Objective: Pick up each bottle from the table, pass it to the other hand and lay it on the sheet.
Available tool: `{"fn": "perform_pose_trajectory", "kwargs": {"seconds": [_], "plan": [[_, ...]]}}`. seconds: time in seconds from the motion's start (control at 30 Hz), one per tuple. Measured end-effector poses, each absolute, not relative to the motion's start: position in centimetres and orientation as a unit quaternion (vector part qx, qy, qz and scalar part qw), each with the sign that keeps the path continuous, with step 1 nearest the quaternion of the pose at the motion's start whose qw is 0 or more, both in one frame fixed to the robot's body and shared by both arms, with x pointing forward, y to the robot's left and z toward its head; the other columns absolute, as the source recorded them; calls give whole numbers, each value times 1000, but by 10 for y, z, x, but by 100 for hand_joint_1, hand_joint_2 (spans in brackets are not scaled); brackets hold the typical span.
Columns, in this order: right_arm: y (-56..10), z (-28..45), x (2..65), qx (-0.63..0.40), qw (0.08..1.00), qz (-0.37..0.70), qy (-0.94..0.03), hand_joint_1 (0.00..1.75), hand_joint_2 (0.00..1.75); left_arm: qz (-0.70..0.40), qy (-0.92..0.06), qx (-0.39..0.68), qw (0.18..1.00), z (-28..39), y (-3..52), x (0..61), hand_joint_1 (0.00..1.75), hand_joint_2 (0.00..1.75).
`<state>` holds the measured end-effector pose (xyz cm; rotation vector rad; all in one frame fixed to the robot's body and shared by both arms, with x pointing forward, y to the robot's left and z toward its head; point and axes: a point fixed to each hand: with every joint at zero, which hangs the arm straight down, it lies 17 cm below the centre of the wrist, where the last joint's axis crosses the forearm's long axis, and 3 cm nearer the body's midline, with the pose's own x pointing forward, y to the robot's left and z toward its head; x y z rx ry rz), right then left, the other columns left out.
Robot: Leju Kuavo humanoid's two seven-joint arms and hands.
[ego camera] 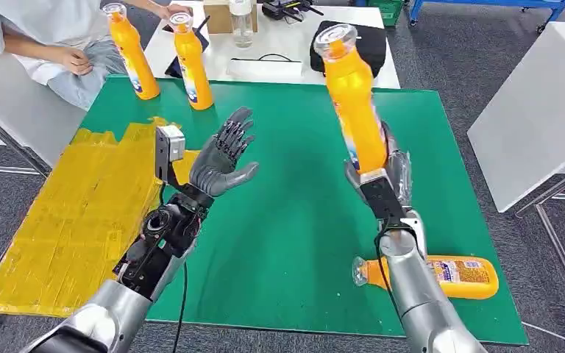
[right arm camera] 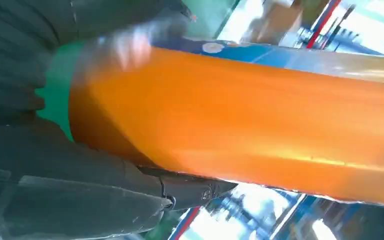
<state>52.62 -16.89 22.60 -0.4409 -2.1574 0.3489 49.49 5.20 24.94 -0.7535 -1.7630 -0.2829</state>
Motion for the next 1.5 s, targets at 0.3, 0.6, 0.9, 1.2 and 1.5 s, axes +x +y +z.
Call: {"fn": "perform_pose_trajectory", "kwargs": {"seconds": [0.3,0.6,0.9,1.2,1.5], "plan": [[-88,219,507,-63,444,191,-873,175,175,-111,-745,-327,572,257,46,503,0,175],[-43,203,498,-33,453,248,-856,175,175,-99,-742,-326,577,254,48,506,0,175],[-13,187,493,-23,460,292,-838,175,175,-90,-741,-330,579,251,50,507,0,175],[-1,171,488,-23,467,325,-822,175,175,-85,-736,-334,582,247,51,508,0,175],[6,159,480,-26,459,350,-816,175,175,-81,-730,-338,588,235,51,508,175,175]]}}
